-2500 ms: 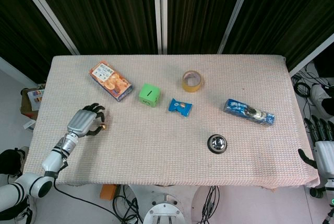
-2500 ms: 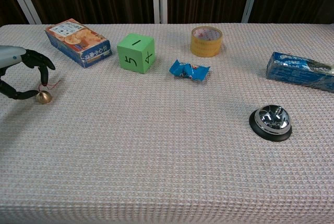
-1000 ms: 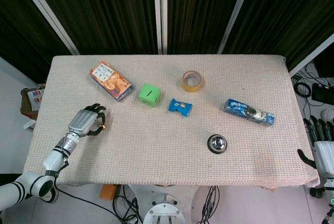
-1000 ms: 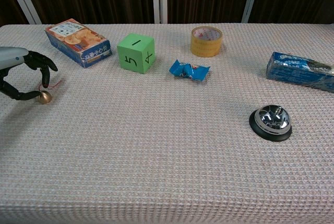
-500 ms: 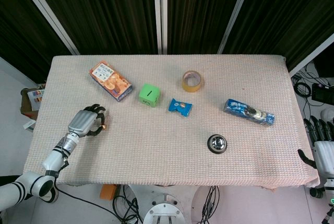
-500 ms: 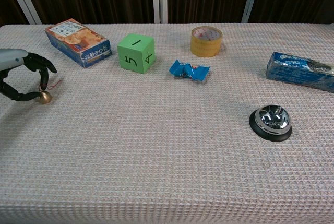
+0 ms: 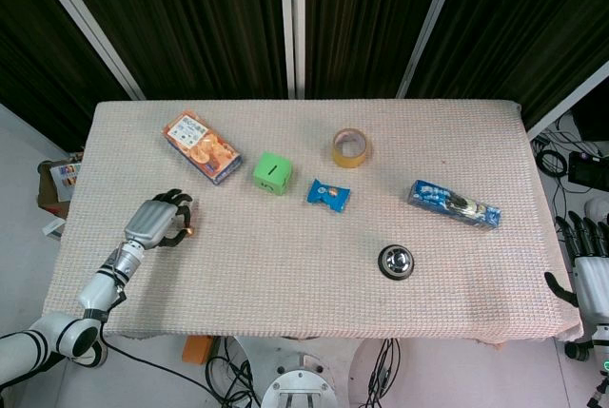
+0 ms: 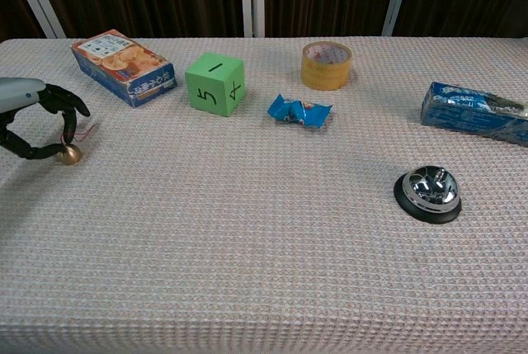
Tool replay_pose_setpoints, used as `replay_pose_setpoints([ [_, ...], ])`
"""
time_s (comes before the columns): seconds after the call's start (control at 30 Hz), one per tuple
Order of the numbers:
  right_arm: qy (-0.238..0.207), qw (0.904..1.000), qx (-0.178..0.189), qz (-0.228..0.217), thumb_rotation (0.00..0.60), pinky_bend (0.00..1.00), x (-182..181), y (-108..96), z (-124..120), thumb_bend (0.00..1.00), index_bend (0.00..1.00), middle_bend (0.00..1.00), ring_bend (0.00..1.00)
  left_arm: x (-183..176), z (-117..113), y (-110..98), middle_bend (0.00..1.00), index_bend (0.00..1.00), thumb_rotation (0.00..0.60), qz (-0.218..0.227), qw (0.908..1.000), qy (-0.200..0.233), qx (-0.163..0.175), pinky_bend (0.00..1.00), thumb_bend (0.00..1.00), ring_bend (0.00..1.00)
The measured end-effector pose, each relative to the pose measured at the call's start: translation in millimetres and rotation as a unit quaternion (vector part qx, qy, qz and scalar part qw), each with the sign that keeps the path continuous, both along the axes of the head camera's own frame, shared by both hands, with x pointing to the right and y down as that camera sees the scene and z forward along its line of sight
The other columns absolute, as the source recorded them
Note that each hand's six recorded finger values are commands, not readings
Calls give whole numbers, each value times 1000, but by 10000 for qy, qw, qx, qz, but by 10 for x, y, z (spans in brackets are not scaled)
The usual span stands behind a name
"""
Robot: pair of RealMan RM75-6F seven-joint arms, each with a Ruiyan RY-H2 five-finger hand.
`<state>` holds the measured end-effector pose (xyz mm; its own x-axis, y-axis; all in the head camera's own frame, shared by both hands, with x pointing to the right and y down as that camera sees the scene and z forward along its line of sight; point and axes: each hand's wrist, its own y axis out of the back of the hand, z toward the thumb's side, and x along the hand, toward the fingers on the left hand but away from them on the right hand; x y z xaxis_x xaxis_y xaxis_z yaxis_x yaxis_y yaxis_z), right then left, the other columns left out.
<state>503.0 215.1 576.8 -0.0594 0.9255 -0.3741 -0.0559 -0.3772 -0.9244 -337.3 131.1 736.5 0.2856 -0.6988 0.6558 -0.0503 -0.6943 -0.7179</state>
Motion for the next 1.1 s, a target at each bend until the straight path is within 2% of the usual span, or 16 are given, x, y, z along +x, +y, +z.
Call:
replay_pose_setpoints([
  [0.43, 3, 10000, -5, 6, 600, 0, 4, 2, 5, 159, 0, 0, 0, -34, -2, 7, 204, 521, 600, -16, 10000, -33, -7, 209, 401, 92],
  [0.9, 12, 10000, -17, -2, 600, 0, 0, 1, 1, 158, 0, 0, 0, -20, -4, -2, 211, 567, 600, -24, 10000, -23, -6, 210, 425, 91],
  [1.1, 3, 10000, -11, -10, 600, 0, -6, -4, -2, 159, 0, 0, 0, -4, -36, -20, 231, 631, 600, -47, 10000, 25, 33, 210, 441, 92],
])
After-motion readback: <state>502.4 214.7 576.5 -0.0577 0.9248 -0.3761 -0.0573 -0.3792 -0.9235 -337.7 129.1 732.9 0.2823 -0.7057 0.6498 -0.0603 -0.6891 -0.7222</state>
